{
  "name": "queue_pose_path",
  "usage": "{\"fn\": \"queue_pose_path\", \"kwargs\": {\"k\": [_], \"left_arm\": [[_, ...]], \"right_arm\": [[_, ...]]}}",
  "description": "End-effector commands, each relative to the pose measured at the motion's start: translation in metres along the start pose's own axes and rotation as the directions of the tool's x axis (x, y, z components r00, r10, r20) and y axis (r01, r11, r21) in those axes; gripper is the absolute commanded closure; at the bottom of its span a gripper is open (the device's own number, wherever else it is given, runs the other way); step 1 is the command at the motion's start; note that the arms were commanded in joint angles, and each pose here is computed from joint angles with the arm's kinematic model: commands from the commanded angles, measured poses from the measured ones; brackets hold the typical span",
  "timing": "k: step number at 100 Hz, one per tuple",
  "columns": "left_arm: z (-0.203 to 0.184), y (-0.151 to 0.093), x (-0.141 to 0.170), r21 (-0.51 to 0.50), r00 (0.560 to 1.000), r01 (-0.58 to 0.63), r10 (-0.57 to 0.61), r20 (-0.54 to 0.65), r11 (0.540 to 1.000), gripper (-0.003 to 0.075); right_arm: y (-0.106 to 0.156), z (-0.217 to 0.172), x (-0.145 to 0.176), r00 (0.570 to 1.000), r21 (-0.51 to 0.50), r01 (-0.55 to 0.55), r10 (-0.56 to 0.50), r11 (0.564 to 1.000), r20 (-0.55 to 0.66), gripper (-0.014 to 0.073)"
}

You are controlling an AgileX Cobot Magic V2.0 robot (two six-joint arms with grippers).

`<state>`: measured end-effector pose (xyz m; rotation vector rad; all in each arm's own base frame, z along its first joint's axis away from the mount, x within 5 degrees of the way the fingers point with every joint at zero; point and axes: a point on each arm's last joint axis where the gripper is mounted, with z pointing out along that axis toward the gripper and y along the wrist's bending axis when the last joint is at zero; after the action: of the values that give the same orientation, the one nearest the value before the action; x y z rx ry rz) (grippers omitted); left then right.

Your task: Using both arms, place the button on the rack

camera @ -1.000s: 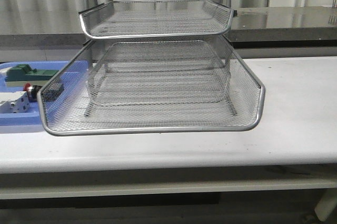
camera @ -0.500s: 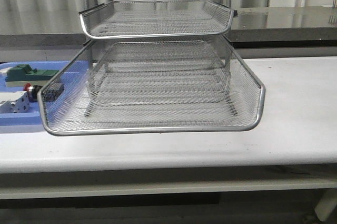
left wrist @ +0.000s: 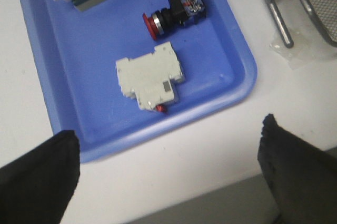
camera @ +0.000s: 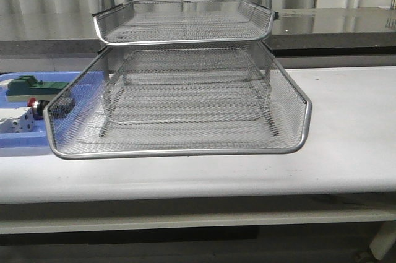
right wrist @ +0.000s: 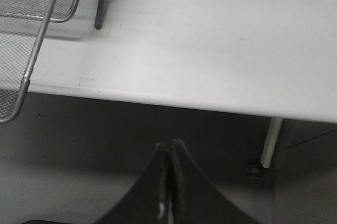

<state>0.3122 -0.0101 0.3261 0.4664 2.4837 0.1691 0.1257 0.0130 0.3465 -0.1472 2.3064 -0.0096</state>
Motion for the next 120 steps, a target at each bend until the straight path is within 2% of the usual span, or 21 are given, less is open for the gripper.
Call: {"fn": "queue_pose_path", "kwargs": {"k": [1,28,47,69,82,120], "left_arm": [[-0.004,0.01,-0.03,-0.026,0.995,-0.052,0.054,0.085,0.998,0.0058],[0.054,0.026,-0.084,-0.01,0.979,-0.196,0.196,0.05,0.981,0.0058],[0.091,0.031,-0.103,0.012,0.95,-0.312,0.312,0.019,0.95,0.0058],[0.13,0.03,-0.106,0.064,0.915,-0.4,0.402,-0.024,0.914,0.0058],[0.15,0.027,-0.103,0.091,0.913,-0.402,0.407,-0.04,0.911,0.0058],[0.185,0.019,-0.096,0.159,0.881,-0.46,0.471,-0.037,0.873,0.0059]], "right_arm": [[-0.001,-0.007,-0.01,0.997,0.005,0.006,-0.006,1.0,0.08,0.0663],[-0.001,-0.007,-0.01,0.997,0.005,0.006,-0.006,1.0,0.08,0.0663],[-0.001,-0.007,-0.01,0.997,0.005,0.006,-0.006,1.0,0.08,0.0663],[-0.001,-0.007,-0.01,0.997,0.005,0.006,-0.006,1.0,0.08,0.0663],[-0.001,-0.007,-0.01,0.997,0.005,0.006,-0.006,1.0,0.08,0.0663],[-0.001,-0.007,-0.01,0.997,0.005,0.006,-0.006,1.0,0.08,0.0663]]}}
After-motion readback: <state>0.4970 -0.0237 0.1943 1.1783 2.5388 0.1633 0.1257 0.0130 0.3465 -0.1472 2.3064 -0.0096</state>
